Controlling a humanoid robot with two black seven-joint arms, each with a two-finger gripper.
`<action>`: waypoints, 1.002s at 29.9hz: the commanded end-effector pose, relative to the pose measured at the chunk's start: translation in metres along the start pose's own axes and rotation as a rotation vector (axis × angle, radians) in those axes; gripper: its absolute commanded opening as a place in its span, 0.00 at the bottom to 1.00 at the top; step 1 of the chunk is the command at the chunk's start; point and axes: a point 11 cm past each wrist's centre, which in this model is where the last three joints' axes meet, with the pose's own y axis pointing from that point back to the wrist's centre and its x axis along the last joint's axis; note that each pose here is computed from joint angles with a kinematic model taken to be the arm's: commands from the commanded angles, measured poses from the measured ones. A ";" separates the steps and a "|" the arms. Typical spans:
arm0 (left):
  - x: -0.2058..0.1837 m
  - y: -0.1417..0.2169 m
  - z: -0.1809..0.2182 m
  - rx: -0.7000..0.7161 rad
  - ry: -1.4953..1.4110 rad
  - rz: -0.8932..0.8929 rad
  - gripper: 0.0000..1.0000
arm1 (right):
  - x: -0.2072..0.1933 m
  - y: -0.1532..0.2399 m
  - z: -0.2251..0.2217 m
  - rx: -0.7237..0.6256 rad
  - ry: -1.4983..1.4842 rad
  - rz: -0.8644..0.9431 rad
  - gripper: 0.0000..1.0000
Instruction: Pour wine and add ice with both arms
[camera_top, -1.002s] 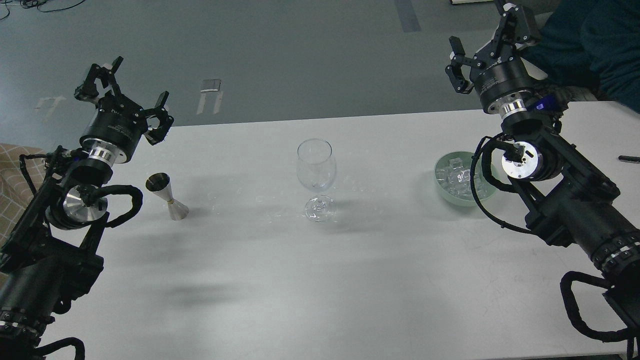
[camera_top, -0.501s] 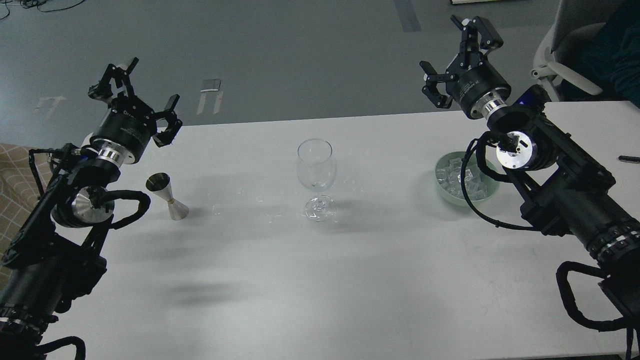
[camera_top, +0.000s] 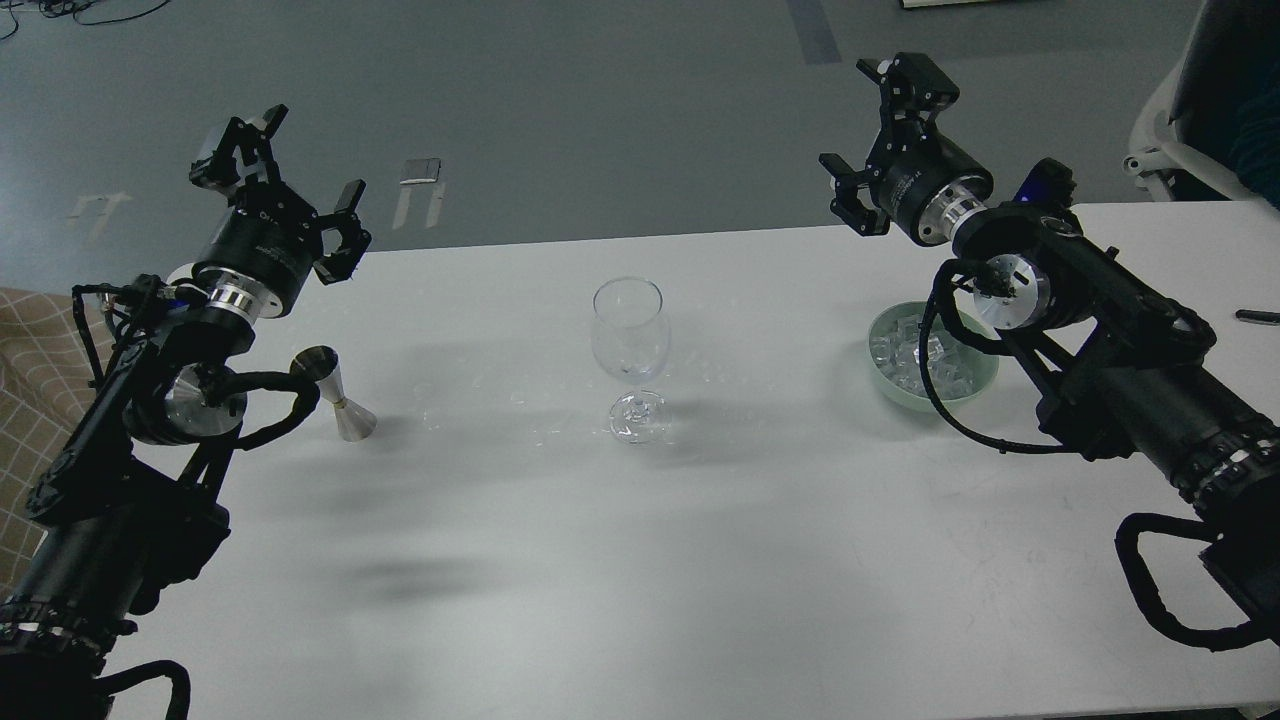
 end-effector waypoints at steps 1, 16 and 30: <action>-0.004 -0.001 0.004 -0.009 -0.001 -0.012 0.98 | -0.001 0.000 0.001 0.000 -0.005 0.002 1.00; -0.006 0.000 -0.002 0.031 0.005 -0.034 0.98 | 0.005 0.004 0.010 -0.004 -0.012 0.015 1.00; -0.003 0.002 -0.003 0.034 0.011 -0.024 0.98 | 0.016 0.009 0.007 0.024 -0.009 -0.033 1.00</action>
